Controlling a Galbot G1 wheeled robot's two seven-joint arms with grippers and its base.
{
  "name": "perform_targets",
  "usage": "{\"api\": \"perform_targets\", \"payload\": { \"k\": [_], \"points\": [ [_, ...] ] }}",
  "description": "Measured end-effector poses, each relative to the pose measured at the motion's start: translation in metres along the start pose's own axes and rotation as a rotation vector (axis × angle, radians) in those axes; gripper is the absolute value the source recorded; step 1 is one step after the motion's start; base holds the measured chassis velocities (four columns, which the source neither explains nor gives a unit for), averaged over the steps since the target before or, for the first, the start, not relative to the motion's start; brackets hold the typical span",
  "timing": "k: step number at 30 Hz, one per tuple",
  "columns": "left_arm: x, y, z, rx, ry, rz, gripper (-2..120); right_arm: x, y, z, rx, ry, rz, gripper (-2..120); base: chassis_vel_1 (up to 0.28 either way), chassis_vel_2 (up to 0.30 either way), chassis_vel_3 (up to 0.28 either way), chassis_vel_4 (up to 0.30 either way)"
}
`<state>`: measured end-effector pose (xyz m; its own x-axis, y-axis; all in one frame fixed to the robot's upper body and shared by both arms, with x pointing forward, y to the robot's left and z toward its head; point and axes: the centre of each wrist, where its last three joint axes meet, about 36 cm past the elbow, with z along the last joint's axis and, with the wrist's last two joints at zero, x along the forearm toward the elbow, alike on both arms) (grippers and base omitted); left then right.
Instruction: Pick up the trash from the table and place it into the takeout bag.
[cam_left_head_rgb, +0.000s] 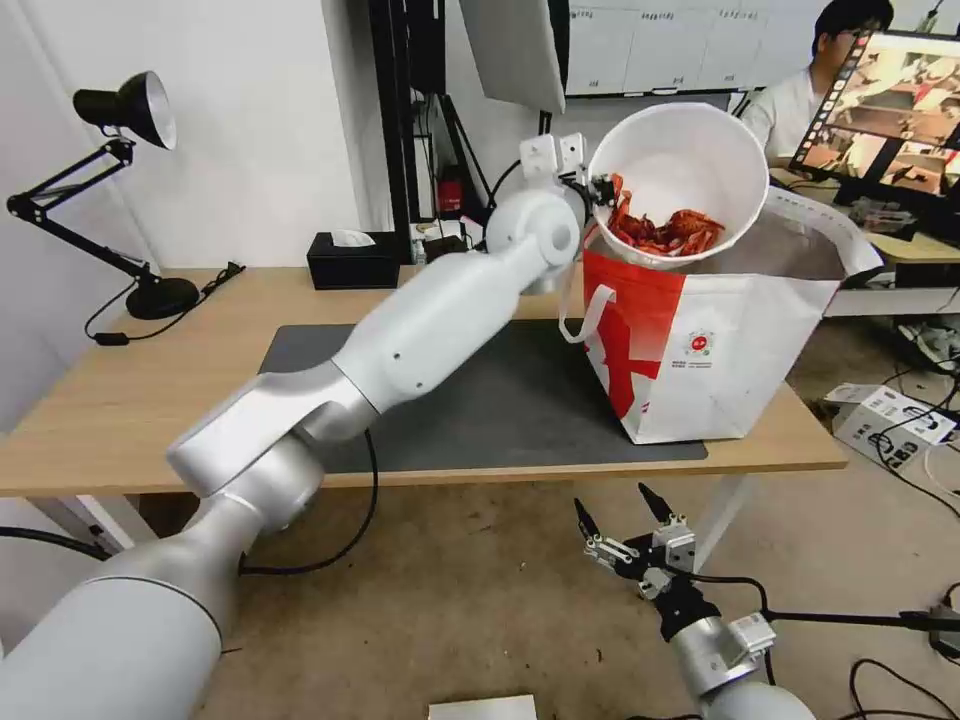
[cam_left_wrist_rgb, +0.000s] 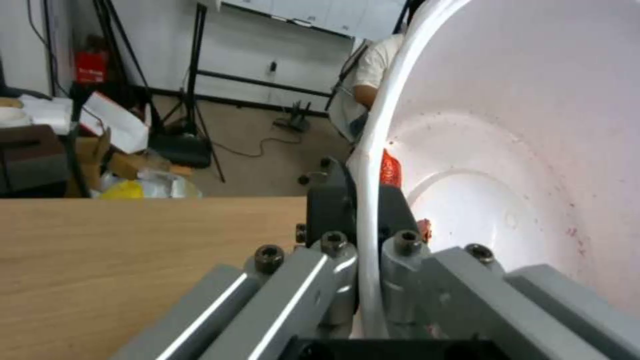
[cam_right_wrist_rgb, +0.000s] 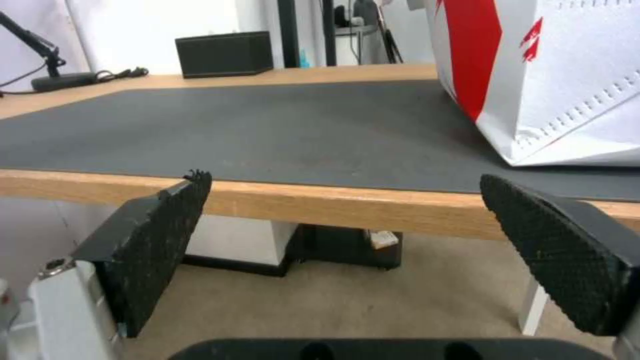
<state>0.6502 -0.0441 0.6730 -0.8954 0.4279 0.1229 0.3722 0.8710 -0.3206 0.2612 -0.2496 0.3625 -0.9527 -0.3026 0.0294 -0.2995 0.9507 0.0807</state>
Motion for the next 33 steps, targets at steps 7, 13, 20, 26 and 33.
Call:
{"api": "perform_targets", "payload": {
  "k": [7, 13, 20, 26, 33],
  "points": [
    [0.001, 0.003, 0.011, -0.055, -0.032, 0.000, 0, 0.000, 0.000, 0.000, 0.000, 0.000, 0.000, 100, 0.000, 0.000, 0.000, 0.000],
    [0.007, 0.011, 0.018, -0.088, -0.047, 0.044, 0, 0.000, 0.000, 0.000, 0.000, 0.000, 0.000, 100, 0.000, 0.000, 0.000, 0.000],
    [0.013, 0.018, 0.024, -0.116, -0.060, 0.103, 0, 0.000, 0.000, 0.000, 0.000, 0.000, 0.000, 100, 0.000, 0.000, 0.000, 0.000],
    [0.016, 0.018, 0.029, -0.132, -0.047, 0.151, 0, 0.000, 0.000, 0.000, 0.000, 0.000, 0.000, 100, 0.000, 0.000, 0.000, 0.000],
    [0.014, 0.019, 0.032, -0.144, -0.052, 0.202, 0, 0.000, 0.000, 0.000, 0.000, 0.000, 0.000, 100, 0.000, 0.000, 0.000, 0.000]
  ]
}}
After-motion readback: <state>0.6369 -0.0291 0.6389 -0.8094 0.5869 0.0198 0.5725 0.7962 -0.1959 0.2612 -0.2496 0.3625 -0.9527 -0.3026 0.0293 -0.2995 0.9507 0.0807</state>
